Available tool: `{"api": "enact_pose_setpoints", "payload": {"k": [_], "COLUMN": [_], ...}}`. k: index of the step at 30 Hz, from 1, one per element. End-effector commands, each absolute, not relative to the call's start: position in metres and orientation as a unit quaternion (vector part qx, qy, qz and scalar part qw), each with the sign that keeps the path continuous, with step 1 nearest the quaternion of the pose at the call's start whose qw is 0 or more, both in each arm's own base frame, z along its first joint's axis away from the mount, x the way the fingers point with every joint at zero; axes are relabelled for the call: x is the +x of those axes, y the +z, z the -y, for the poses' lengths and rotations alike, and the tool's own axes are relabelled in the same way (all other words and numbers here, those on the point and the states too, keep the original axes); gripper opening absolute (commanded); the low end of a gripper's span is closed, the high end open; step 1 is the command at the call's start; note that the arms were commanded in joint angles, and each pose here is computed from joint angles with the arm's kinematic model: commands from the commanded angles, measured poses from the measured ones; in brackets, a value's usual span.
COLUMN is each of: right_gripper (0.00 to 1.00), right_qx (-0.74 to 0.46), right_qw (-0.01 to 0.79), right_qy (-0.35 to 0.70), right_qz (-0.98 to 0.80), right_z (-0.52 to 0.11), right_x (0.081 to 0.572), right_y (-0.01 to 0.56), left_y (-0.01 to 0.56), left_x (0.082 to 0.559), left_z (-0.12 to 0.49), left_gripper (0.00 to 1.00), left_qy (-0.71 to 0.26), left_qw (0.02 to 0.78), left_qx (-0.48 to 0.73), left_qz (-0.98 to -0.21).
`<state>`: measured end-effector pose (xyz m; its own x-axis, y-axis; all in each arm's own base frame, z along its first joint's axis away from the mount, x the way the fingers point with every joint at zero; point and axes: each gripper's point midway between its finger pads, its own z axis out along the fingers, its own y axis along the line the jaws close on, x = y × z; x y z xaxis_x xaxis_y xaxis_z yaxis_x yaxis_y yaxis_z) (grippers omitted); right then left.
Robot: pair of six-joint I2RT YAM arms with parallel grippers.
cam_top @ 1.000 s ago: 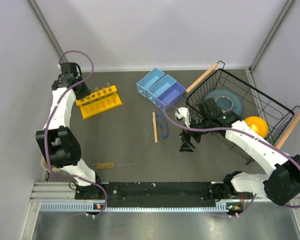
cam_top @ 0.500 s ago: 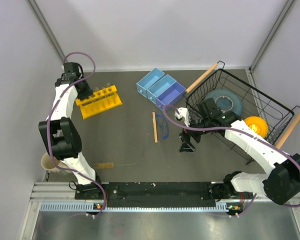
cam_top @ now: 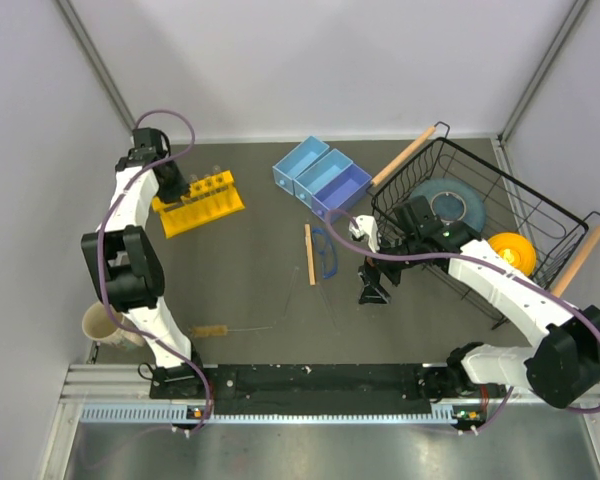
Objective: Organize the chemistry lab equipment
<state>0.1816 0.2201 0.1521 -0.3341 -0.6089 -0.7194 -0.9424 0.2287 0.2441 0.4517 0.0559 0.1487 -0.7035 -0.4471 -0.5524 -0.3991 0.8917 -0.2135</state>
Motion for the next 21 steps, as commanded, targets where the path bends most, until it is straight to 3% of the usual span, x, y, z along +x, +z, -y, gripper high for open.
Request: {"api": "enact_pose_setpoints", "payload": {"k": [1, 21], "right_gripper": [0.99, 0.99], "right_qx": [-0.523, -0.523], "right_qw": [0.255, 0.252], "right_qy": [0.344, 0.348], "right_qz": [-0.737, -0.736], "right_z": [-0.222, -0.224], "right_x": [0.183, 0.183], "right_y": [0.155, 0.156], "left_y": [0.149, 0.175], "left_x": [0.457, 0.432], "left_z": [-0.063, -0.069], "left_gripper": [0.10, 0.10], "left_qy": [-0.028, 0.001], "left_qw": [0.313, 0.327], "left_qx": [-0.221, -0.210], "left_qz": [-0.923, -0.921]}}
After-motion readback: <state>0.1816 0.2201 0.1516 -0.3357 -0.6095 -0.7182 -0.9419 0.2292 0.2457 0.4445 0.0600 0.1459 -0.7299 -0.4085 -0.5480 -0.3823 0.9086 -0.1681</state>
